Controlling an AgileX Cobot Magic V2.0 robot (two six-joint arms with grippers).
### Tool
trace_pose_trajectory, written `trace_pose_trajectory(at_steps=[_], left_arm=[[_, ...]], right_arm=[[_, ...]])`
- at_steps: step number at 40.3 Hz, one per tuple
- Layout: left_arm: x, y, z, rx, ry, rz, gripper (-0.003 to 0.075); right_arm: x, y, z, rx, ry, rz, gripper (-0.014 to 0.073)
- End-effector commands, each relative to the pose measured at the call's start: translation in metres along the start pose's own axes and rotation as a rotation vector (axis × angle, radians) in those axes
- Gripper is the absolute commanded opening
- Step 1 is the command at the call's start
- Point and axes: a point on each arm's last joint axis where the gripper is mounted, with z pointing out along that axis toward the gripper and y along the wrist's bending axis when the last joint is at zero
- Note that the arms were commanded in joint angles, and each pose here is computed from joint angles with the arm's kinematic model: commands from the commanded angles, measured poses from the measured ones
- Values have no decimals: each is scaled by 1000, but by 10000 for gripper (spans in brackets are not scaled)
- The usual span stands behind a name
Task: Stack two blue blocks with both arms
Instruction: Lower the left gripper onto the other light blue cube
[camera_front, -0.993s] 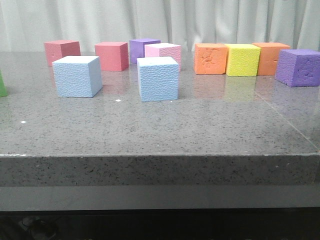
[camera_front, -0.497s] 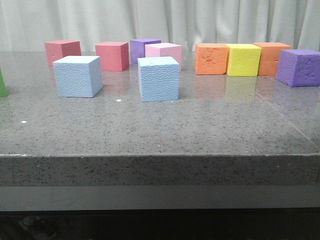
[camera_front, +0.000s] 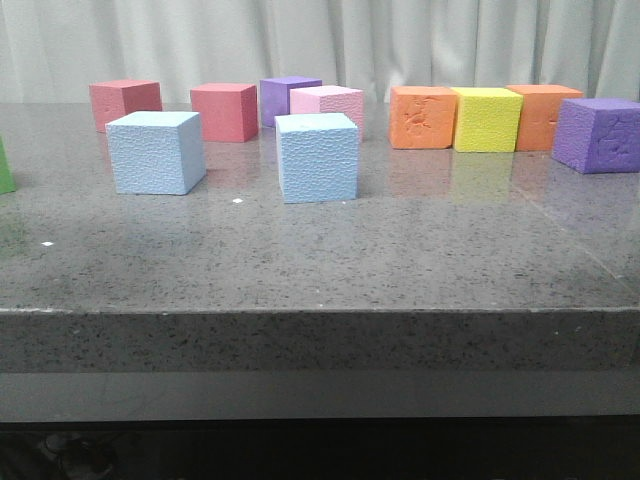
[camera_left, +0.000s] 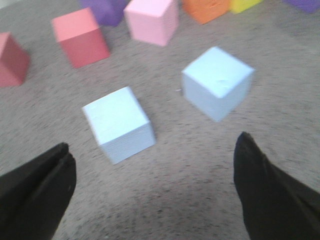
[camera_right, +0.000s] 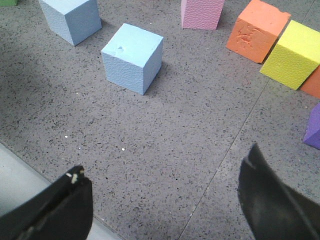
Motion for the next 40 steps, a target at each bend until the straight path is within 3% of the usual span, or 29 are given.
trace_pose_trajectory(at_steps=[1,13,30,40], left_arm=[[-24,4,-1,-104,-47,-51,622],[-48,7,36,-143,44,-269,622],[-56,9,99,-196,122,-376,622],[-45,19,133,-227,185,-404,622]], right_arm=[[-13,-1,-8,13,-96,-2,599],[-13,-1,-8,13,-96,-2,599],[-13,-1,-8,13,-96,-2,599],[-13,-1,-8,13,-96,-2,599]])
